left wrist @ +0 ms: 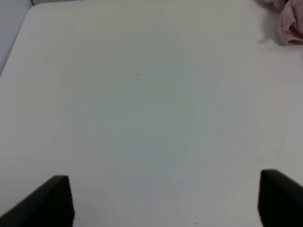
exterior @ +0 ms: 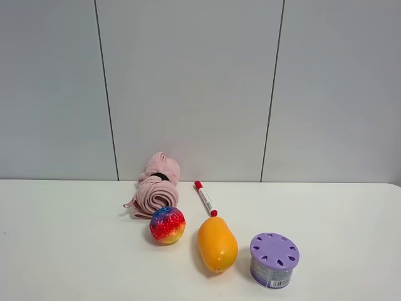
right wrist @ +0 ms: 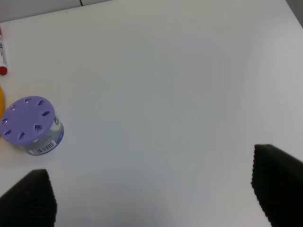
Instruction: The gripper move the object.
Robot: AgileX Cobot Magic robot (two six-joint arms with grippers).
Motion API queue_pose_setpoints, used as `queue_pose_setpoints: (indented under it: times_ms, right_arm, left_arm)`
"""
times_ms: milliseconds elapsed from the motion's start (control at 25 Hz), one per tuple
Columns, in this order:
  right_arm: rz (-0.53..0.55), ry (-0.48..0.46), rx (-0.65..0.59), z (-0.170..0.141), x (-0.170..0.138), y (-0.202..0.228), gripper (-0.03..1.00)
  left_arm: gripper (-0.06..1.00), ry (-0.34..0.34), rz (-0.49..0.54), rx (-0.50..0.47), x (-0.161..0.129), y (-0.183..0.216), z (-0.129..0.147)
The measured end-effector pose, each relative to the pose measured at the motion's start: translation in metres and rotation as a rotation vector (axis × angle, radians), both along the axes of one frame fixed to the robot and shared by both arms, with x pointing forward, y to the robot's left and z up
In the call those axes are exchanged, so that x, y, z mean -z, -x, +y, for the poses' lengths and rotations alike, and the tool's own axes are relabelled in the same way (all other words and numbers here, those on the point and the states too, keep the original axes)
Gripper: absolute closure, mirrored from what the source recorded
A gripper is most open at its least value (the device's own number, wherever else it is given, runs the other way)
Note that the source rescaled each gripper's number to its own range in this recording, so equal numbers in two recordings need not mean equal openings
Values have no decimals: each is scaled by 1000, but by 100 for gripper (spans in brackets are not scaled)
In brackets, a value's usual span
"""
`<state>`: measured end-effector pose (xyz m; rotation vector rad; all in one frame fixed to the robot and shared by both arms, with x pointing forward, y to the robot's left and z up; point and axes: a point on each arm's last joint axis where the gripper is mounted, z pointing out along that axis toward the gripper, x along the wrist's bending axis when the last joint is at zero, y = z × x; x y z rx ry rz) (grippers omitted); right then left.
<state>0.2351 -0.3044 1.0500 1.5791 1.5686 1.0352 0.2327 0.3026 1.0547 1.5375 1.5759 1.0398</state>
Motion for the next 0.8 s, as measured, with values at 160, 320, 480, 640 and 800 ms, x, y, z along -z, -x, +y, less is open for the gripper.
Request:
queue_pose_setpoints:
  times_ms: [160,320,480,640,800]
  right_arm:
    - [0,0,0,0,0,0,-1]
    - [0,0,0,0,0,0,-1]
    - [0,0,0,0,0,0,-1]
    - [0,0,0,0,0,0,-1]
    - [0,0,0,0,0,0,-1]
  left_arm:
    - [-6,0,0,0,0,0,0]
    - [-6,0,0,0,0,0,0]
    - [-6,0,0,0,0,0,0]
    - [-6,0,0,0,0,0,0]
    - [-6,0,0,0,0,0,0]
